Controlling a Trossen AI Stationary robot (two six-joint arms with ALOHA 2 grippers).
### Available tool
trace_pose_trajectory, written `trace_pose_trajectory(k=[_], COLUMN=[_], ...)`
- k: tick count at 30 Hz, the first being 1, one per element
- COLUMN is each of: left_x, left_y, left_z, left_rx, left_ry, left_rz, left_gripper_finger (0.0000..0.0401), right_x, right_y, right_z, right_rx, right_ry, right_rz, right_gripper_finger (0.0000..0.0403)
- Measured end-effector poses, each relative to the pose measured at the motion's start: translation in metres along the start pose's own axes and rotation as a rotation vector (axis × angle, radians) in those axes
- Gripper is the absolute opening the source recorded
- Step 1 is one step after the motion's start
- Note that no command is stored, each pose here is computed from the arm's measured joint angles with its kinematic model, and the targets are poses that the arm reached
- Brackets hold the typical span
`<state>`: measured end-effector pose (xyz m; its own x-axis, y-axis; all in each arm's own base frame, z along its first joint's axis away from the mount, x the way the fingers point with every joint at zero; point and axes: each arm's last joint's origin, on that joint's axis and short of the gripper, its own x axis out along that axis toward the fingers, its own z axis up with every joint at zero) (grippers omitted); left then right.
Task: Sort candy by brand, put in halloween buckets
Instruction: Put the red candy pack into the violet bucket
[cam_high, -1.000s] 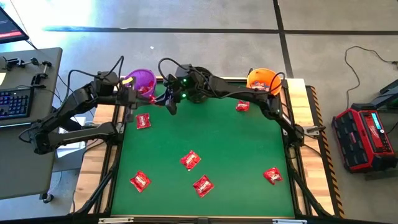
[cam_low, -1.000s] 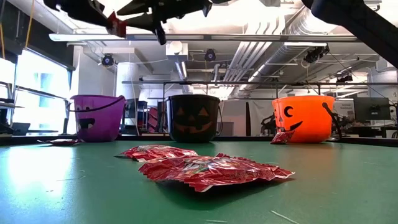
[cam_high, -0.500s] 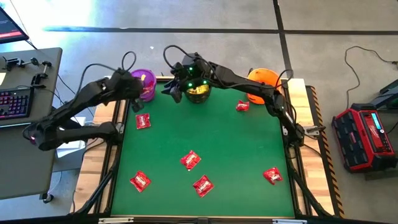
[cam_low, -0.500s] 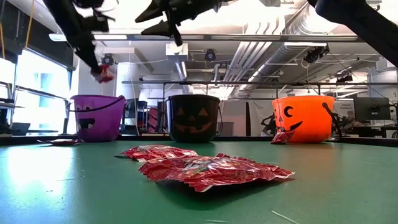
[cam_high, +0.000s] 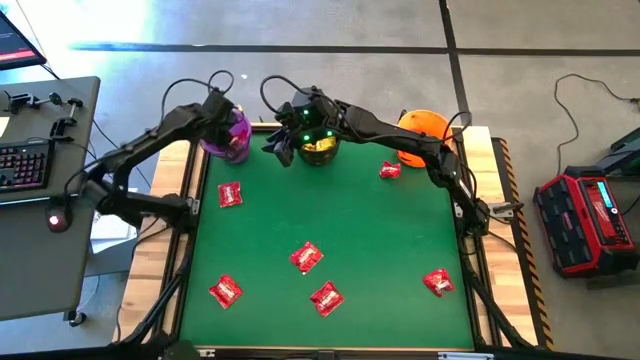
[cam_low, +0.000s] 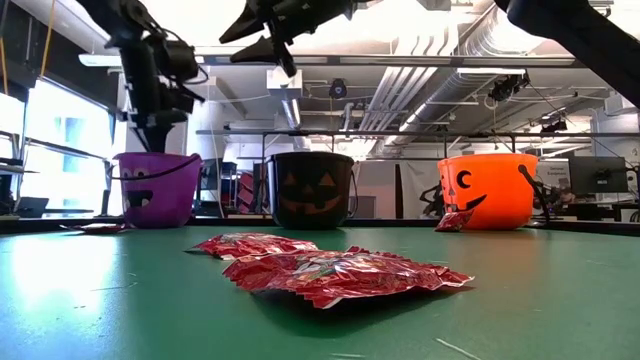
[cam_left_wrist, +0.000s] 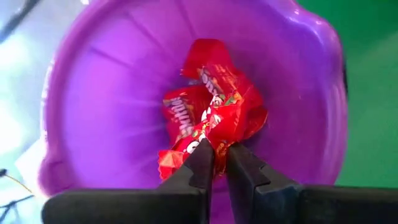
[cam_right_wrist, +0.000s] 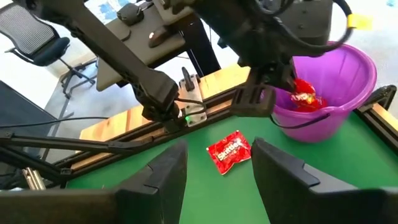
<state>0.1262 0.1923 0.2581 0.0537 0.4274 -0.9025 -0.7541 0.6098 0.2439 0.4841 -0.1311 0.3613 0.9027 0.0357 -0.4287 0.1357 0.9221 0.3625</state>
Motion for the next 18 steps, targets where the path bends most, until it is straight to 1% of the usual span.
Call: trace_pose_trajectory(k=[4,9,13,15,18], left_x=[0.010,0.009,0.000,-0.009,-0.025], left_y=[0.002,0.005,0.006,0.007,0.009], left_z=[0.007,0.010,0.007,0.005,0.001], left_rx=[-0.011,-0.020,-0.024,-0.030,-0.042], left_ry=[0.027,0.015,-0.018,-0.051,-0.128], left_rz=[-0.009,-0.005,-0.003,0.000,-0.016], left_gripper_finger=[0.0038,0.0092,0.0134,0.0151,0.0169], right_x=[0.000,-0.008,-0.024,-0.030,-0.030], right_y=[-0.001,0.000,0.004,0.004,0.000], right_z=[-0.001,-0.002,0.000,-0.004,-0.014], right_rx=[0.006,0.011,0.000,-0.006,-0.008], right_ry=[0.010,0.040,0.075,0.124,0.222], right_rz=[-0.020,-0.076,-0.126,-0.166,-0.211], right_gripper_finger=[0.0165,0.0165,0.0165,0.0165,0.0165])
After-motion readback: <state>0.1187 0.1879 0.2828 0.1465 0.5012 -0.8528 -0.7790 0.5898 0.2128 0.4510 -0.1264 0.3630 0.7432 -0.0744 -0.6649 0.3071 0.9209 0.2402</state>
